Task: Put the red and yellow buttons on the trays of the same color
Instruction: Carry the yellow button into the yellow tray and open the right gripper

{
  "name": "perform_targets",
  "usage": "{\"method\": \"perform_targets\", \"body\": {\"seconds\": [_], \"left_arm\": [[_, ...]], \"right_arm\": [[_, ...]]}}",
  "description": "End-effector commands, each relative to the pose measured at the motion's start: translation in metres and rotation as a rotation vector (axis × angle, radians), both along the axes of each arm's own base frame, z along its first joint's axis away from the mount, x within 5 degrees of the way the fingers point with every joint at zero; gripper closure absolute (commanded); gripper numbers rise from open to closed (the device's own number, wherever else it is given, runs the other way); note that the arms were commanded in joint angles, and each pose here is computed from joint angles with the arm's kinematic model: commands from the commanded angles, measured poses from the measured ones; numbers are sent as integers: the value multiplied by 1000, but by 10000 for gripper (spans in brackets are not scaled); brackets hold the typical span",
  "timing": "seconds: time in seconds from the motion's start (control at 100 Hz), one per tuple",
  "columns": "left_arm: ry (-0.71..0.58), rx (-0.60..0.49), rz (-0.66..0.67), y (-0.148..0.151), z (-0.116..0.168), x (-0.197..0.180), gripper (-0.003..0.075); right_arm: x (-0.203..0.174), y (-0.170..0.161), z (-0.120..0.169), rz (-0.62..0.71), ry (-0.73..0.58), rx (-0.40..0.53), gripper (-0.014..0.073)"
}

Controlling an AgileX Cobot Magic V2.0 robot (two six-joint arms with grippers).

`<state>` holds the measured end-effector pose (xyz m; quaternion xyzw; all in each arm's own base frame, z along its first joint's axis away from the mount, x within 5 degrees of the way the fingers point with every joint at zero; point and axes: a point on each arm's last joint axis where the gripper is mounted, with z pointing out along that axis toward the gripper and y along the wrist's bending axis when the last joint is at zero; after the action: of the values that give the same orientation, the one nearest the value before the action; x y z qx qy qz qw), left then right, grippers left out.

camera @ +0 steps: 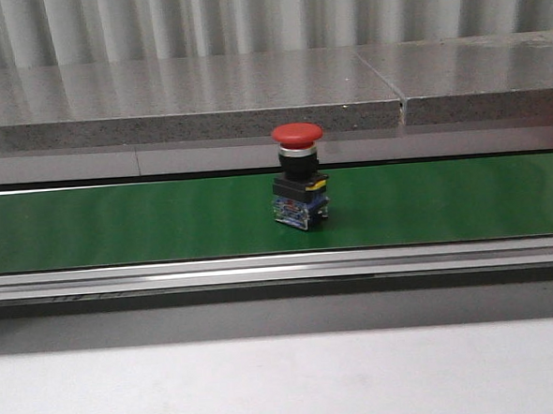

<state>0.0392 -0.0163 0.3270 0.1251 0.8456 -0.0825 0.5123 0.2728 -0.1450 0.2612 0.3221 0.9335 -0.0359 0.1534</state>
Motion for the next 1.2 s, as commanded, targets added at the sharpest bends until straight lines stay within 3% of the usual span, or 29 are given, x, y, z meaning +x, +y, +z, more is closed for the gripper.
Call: {"method": "perform_targets", "body": {"seconds": [0.0,0.31,0.53,0.67,0.86,1.19], "left_arm": [[-77,-27,-3,-1,12,3,740],[-77,-27,-3,-1,12,3,740],[-77,-27,-3,-1,12,3,740],[-77,-27,-3,-1,12,3,740],[-77,-27,-3,-1,12,3,740],[-77,-27,-3,-1,12,3,740]], "right_arm": [[2,-5,14,-9,-96,-48,371],[24,-14,-22,-25,-88,0,371],[30,-17,-28,-23,-103,-9,363],[31,-17,-32,-11,-95,-9,284],[32,-17,-34,-1,-89,-5,62],[22,-15,-10,25,-112,-77,47]]}}
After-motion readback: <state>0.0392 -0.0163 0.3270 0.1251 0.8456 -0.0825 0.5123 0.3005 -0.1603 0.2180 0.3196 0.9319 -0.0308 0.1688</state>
